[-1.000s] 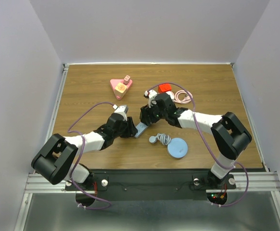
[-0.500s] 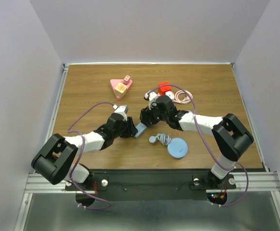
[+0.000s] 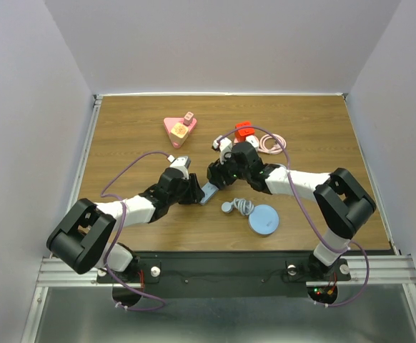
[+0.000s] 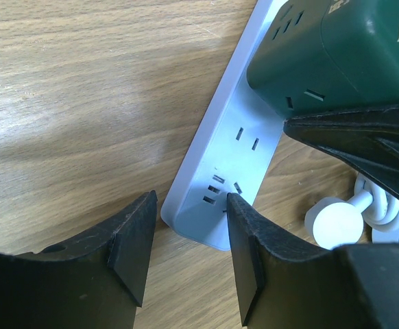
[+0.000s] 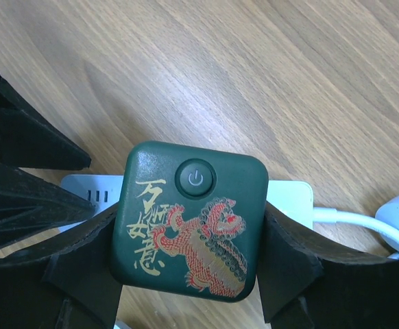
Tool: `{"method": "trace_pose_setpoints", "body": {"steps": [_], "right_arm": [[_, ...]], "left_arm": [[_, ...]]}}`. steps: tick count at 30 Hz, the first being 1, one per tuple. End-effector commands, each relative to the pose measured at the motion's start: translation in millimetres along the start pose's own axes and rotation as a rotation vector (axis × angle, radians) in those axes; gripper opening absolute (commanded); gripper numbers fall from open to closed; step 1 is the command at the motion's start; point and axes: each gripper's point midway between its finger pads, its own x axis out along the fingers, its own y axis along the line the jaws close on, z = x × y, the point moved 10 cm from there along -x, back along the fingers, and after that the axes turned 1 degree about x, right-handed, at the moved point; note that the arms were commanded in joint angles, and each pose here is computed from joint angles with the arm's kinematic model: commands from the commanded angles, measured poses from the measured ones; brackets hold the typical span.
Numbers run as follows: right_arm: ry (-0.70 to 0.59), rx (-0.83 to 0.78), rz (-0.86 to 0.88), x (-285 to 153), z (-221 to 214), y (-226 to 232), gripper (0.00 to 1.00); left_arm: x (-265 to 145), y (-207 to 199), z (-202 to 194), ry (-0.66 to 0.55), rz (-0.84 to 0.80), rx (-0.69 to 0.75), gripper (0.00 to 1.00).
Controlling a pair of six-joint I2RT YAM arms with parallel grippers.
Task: Insert the plug
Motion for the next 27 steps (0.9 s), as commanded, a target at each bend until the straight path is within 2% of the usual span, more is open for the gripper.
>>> {"method": "trace_pose_setpoints", "body": {"steps": [1,6,14,27], "right_arm": [[0.111,0.012,0.071,9.1,-22.4,8.6,0.01],[0.123,0.066,0.005,13.3,-30.3,4.5,0.00],[0.049,0.136,-0.043,6.7,-24.9,5.8,0.00],[-0.004,0.058,-0.033,-25.3,-42.6,9.5,0.00]], "left_arm": [[-1.2,9.4,-11.3,0.060,0.038,0.022,0.55],[-1.1,9.3,-11.1,0.058,0.038,0.022,0.55],[-1.1,9.4,-11.1,0.058,0.039,0.022,0.55],[-0.9,9.5,-11.4,0.060,0.038,0.022,0.54]]}}
